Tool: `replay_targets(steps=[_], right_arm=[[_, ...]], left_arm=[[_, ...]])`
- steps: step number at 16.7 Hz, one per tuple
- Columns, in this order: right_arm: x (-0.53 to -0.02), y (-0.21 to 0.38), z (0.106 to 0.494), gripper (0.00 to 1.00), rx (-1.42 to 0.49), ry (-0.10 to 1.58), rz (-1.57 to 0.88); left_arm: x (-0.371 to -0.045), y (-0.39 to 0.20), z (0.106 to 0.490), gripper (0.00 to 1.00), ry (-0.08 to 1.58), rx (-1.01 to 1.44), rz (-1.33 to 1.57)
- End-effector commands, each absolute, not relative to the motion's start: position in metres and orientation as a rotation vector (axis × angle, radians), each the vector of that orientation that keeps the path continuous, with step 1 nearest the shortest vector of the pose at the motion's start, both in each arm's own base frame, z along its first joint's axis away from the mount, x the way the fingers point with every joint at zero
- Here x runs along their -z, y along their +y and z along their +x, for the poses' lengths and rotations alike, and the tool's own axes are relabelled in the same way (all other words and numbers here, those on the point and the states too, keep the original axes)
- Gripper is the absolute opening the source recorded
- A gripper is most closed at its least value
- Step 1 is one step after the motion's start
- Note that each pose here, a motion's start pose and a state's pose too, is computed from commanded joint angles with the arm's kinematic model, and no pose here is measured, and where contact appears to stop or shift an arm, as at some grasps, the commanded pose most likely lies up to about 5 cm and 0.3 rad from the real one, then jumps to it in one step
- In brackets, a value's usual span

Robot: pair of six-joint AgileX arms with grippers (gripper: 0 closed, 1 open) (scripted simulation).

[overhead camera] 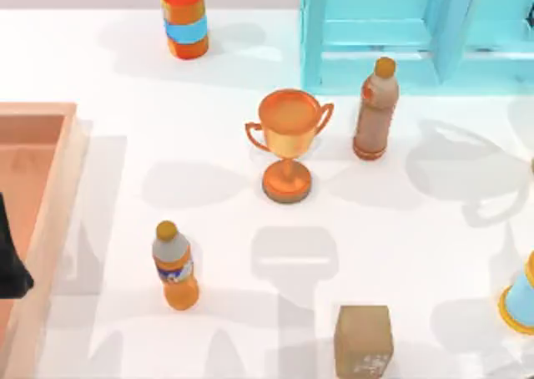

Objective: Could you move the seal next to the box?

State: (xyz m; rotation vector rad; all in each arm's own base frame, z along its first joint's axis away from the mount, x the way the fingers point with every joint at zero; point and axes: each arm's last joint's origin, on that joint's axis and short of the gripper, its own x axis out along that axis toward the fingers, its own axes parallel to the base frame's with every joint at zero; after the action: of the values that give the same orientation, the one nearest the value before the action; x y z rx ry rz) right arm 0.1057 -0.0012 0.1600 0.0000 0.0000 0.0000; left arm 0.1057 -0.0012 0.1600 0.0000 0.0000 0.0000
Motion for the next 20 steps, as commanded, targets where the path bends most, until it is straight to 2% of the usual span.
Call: replay_targets(steps=[5, 9, 12, 15, 20], right_arm=[[-0.16, -0.001, 0.106, 1.0, 0.0, 0.0, 0.0], [-0.16, -0.001, 0.106, 1.0, 0.0, 0.0, 0.0], [-0.16, -0.001, 0.106, 1.0, 0.0, 0.0, 0.0], [-0.16, -0.001, 0.106, 1.0, 0.0, 0.0, 0.0], [-0.16, -0.001, 0.106, 1.0, 0.0, 0.0, 0.0]], left_arm=[[-0.172, -0.006, 0.106, 1.0, 0.05, 0.045, -0.045], [-0.215, -0.022, 0.113, 1.0, 0.232, 0.167, -0.17], [-0.256, -0.046, 0.133, 1.0, 0.467, 0.255, -0.259], [-0.284, -0.089, 0.167, 1.0, 0.771, 0.294, -0.292], [-0.283, -0.2, 0.213, 1.0, 1.246, 0.23, -0.204]])
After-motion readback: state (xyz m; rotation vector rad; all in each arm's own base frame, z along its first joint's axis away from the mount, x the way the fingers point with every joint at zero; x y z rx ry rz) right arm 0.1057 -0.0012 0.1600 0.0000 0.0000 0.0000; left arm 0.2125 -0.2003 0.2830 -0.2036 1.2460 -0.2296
